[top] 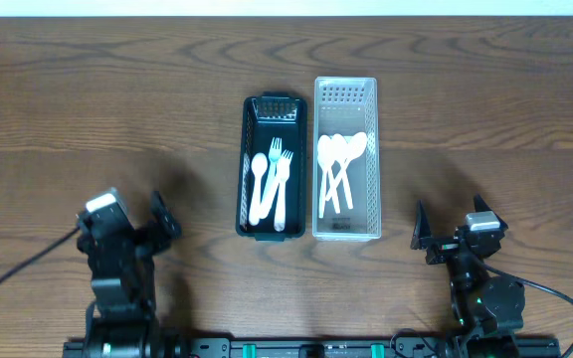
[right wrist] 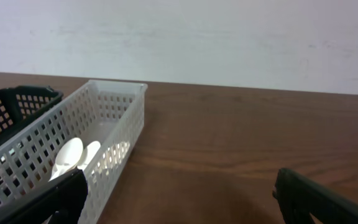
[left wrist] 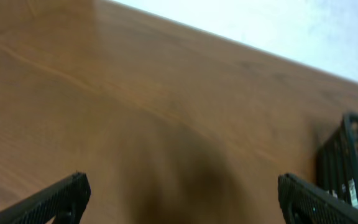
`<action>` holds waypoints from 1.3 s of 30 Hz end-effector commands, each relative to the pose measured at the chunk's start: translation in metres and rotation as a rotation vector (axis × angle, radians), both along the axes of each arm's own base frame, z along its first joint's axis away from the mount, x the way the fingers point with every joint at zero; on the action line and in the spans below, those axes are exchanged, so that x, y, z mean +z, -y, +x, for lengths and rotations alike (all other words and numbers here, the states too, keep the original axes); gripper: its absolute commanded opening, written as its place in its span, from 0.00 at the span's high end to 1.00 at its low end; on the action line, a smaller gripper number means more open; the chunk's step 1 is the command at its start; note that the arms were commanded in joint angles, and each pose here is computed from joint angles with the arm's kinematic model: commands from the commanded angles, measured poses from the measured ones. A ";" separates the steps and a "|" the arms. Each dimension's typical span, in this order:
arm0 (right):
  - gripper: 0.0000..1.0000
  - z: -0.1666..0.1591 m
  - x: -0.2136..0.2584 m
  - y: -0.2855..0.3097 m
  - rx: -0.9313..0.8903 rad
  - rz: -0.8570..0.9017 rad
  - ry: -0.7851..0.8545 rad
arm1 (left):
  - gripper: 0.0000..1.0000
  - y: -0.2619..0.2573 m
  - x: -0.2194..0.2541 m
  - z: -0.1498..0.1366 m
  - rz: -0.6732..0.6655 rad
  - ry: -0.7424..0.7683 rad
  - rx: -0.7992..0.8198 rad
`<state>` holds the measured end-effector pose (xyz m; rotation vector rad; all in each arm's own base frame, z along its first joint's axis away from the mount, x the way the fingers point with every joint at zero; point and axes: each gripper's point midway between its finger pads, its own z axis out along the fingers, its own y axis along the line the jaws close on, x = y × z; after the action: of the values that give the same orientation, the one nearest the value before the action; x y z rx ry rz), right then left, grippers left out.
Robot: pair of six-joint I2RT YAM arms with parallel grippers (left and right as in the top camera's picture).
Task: Pack container
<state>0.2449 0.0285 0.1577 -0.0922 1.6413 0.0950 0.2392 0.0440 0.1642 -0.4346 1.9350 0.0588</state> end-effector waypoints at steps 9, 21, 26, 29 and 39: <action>0.01 -0.001 -0.001 -0.003 0.018 -0.013 0.001 | 0.02 0.048 0.013 -0.016 0.251 0.146 -0.358; 0.01 -0.001 -0.001 -0.003 0.018 -0.013 0.001 | 0.02 0.048 -0.029 0.004 0.252 0.222 -0.343; 0.01 -0.001 -0.001 -0.003 0.018 -0.013 0.001 | 0.02 0.048 -0.029 0.005 0.194 0.228 -0.327; 0.01 -0.001 -0.001 -0.003 0.018 -0.013 0.001 | 0.02 0.048 -0.031 0.005 0.192 0.218 -0.327; 0.01 -0.001 -0.001 -0.003 0.018 -0.013 0.001 | 0.02 0.048 -0.034 0.006 0.191 0.205 -0.329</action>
<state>0.2449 0.0287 0.1576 -0.0950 1.6416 0.0942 0.2459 -0.0043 0.1477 0.0170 1.6967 -0.0071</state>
